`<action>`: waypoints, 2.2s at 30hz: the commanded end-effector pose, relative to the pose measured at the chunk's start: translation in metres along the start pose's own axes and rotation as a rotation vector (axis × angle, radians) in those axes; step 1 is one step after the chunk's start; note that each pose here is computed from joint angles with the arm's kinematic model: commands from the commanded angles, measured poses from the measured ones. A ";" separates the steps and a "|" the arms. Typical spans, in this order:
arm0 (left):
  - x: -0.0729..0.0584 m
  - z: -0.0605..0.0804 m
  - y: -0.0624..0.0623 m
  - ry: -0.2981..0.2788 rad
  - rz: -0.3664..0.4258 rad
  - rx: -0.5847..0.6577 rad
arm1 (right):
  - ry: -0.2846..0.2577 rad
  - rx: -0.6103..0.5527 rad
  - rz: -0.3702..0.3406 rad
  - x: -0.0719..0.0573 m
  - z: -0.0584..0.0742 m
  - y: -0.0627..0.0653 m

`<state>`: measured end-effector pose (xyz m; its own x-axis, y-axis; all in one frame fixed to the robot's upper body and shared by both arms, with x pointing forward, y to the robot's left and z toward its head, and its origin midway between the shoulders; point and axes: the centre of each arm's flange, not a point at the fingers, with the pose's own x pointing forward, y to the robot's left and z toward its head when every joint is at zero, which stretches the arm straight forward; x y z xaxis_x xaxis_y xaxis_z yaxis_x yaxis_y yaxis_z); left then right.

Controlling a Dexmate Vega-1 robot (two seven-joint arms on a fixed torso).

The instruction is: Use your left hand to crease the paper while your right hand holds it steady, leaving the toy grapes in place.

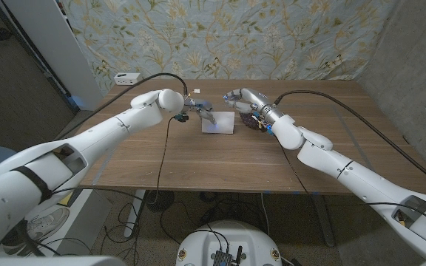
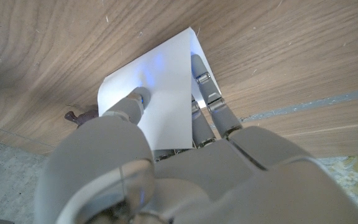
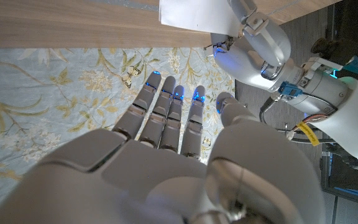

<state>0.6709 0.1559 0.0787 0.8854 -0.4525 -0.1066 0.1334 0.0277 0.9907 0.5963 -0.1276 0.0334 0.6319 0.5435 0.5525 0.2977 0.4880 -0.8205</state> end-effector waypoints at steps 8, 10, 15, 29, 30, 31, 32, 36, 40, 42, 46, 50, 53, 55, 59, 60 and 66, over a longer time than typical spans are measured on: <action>0.019 -0.012 0.006 0.043 -0.130 -0.150 | 0.100 -0.094 0.173 0.008 0.005 0.008; 0.019 -0.012 0.005 0.045 -0.130 -0.153 | 0.111 -0.116 0.168 0.009 0.005 0.008; 0.019 -0.012 0.003 0.044 -0.130 -0.163 | 0.089 -0.136 0.145 0.007 0.009 0.010; 0.019 -0.005 0.003 0.054 -0.105 -0.116 | 0.093 -0.125 0.290 0.015 0.009 0.020; 0.019 -0.005 0.003 0.055 -0.102 -0.115 | 0.092 -0.119 0.298 0.015 0.009 0.021; 0.019 -0.005 0.003 0.058 -0.101 -0.112 | 0.091 -0.117 0.305 0.016 0.008 0.022; 0.019 -0.005 0.003 0.059 -0.099 -0.105 | 0.091 -0.117 0.311 0.017 0.008 0.022; 0.018 -0.003 0.004 0.067 -0.086 -0.077 | 0.086 -0.120 0.323 0.019 0.009 0.025; 0.016 0.001 0.004 0.082 -0.060 -0.018 | 0.085 -0.118 0.336 0.021 0.009 0.027; 0.015 0.002 0.004 0.085 -0.056 -0.005 | 0.088 -0.124 0.341 0.022 0.009 0.028; 0.016 0.004 0.003 0.093 -0.050 0.027 | 0.088 -0.116 0.350 0.024 0.008 0.030; 0.017 0.005 0.003 0.101 -0.036 0.068 | 0.087 -0.119 0.355 0.027 0.008 0.030; 0.017 0.007 0.003 0.104 -0.027 0.097 | 0.088 -0.119 0.367 0.029 0.008 0.031; 0.017 0.008 0.003 0.114 -0.006 0.122 | 0.089 -0.119 0.373 0.031 0.008 0.032; 0.016 0.011 0.002 0.125 0.019 0.182 | 0.093 -0.119 0.389 0.033 0.007 0.033; 0.016 0.011 0.001 0.128 0.026 0.197 | 0.095 -0.122 0.392 0.034 0.007 0.033; 0.013 0.015 -0.001 0.138 0.090 0.292 | 0.097 -0.124 0.415 0.039 0.007 0.035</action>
<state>0.6816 0.1408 0.0794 0.9311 -0.3479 -0.1094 0.0811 -0.0948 0.9922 0.6194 -0.0905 0.0252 0.7715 0.6038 0.2007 0.1127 0.1807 -0.9771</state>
